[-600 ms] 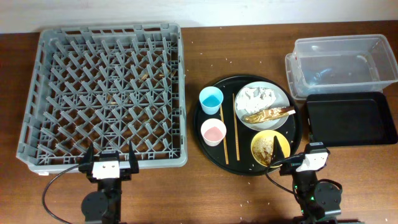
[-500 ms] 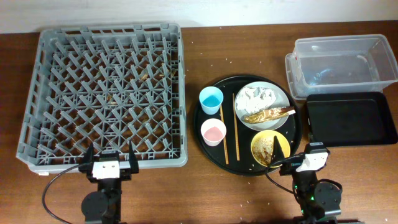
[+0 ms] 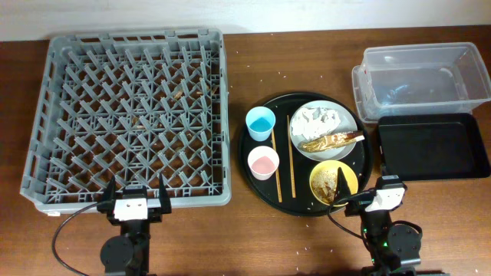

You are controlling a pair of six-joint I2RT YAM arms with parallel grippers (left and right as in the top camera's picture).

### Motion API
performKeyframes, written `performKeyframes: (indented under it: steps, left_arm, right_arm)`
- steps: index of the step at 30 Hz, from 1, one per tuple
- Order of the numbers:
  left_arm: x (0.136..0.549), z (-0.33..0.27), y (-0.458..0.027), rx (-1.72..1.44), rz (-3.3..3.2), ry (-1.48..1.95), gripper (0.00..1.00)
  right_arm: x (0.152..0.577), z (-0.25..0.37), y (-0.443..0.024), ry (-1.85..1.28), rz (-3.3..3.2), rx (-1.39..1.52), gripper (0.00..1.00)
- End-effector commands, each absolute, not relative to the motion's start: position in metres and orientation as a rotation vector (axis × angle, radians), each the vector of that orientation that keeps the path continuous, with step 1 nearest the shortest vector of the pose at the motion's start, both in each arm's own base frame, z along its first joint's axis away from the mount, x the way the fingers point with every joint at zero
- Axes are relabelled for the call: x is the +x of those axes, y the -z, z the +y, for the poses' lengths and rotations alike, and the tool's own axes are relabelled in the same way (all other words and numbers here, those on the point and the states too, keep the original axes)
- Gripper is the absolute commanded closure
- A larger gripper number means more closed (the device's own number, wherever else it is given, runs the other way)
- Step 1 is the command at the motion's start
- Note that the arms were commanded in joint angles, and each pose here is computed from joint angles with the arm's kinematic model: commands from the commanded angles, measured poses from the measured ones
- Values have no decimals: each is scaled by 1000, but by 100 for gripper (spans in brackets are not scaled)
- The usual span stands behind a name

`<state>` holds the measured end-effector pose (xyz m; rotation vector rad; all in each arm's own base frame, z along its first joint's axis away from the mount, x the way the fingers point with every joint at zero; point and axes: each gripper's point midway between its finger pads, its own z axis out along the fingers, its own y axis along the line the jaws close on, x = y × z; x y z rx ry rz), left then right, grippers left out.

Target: Sort waste into correct bins and load items into the dishwasher rack

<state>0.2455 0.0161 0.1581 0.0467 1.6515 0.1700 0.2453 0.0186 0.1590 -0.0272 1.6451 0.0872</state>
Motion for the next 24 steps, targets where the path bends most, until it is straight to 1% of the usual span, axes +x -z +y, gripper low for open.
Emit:
performKeyframes:
  steps: [1,21,24]
  left_arm:
    - [246,14,-156,69,1652,-173,1]
    - [246,14,-157,69,1651,-173,1]
    - [246,14,-157,69,1651,-173,1]
  right_arm:
    - [245,18,-155,-81,1652,-33,2]
    - [245,21,-154,-92,1657,-43,2]
    - [246,22,-180,-103,1549,-49,2]
